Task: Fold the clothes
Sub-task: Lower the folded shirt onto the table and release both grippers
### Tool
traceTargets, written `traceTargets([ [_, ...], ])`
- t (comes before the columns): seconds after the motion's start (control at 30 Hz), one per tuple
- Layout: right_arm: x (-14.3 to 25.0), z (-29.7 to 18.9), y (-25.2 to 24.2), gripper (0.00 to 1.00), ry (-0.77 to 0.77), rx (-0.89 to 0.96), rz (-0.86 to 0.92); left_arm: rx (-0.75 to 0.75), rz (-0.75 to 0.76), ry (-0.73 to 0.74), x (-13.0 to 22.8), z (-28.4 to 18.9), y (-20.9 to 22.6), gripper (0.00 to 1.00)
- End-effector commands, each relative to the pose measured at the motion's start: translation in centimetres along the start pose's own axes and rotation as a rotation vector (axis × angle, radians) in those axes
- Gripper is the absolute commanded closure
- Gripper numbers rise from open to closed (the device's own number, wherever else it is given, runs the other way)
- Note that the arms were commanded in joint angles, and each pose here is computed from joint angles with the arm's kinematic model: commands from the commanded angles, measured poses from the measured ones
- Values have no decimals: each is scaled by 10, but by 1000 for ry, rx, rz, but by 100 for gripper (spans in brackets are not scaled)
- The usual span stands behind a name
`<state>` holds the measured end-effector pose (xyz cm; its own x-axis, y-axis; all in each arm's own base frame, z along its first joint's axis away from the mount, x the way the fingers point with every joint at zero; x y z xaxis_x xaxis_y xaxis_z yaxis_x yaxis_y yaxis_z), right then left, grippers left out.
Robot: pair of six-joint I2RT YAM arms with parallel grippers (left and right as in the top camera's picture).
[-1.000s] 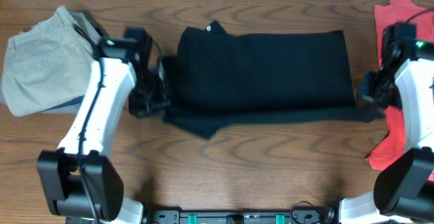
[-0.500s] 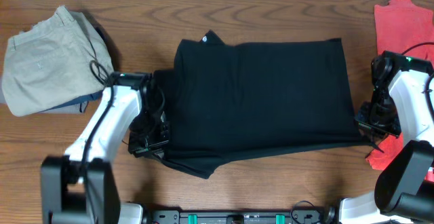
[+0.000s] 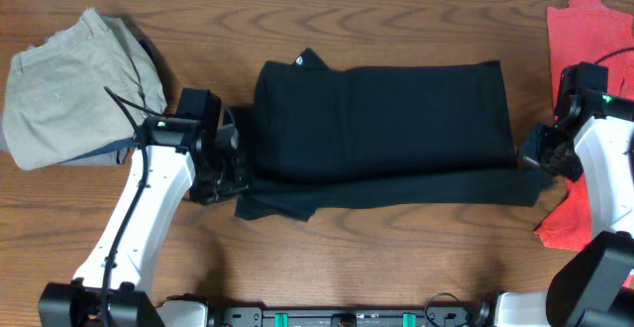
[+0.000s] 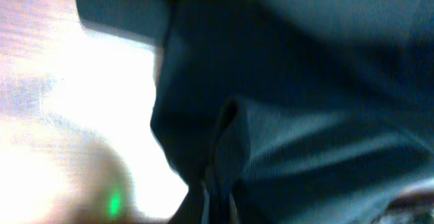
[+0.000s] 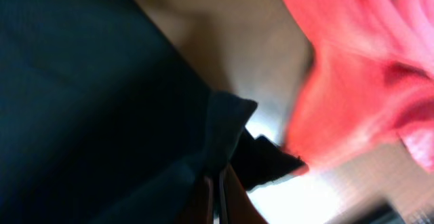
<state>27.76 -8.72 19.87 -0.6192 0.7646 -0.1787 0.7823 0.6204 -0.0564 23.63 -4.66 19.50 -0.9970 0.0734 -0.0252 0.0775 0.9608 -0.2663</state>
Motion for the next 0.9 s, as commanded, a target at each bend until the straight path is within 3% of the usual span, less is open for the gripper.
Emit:
traceTargets([
  [0.0,-6,8,12,99,17,-92,-63,-60,-100,-33,-14,10,9,94],
  [0.43,-29,65,53,97,-33,-151,-68,-77,-147,-227,-75,49,21,92],
  [0.5,-31,68,54,74,-39,-152,-68,-73,-144,-238,-76,49,20,53],
  [0.53,-31,68,54,65,-41,-151,-68,-73,-144,-236,-76,49,20,39],
  [0.57,-31,68,54,60,-42,-148,-67,-73,-145,-229,-75,49,20,32],
  [0.63,-30,65,52,56,-40,-147,-66,-75,-148,-215,-73,49,20,25],
  [0.73,-29,57,49,56,-41,-147,-65,-72,-147,-201,-70,45,19,25],
  [0.87,-22,46,43,71,-17,-137,-73,-78,-127,-163,-61,41,18,29],
])
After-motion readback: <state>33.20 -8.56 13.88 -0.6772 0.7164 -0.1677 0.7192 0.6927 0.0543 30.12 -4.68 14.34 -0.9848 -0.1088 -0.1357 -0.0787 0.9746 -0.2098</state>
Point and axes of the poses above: each gripper's point midway between its finger pads, its own z axis out along the fingers, its own y axis along the line the jaws close on, x = y × z, the point moved 10 cm from there along -z, back along the fingers, and after that the axes turned 15 degrees about z, right-handed, at the moved point
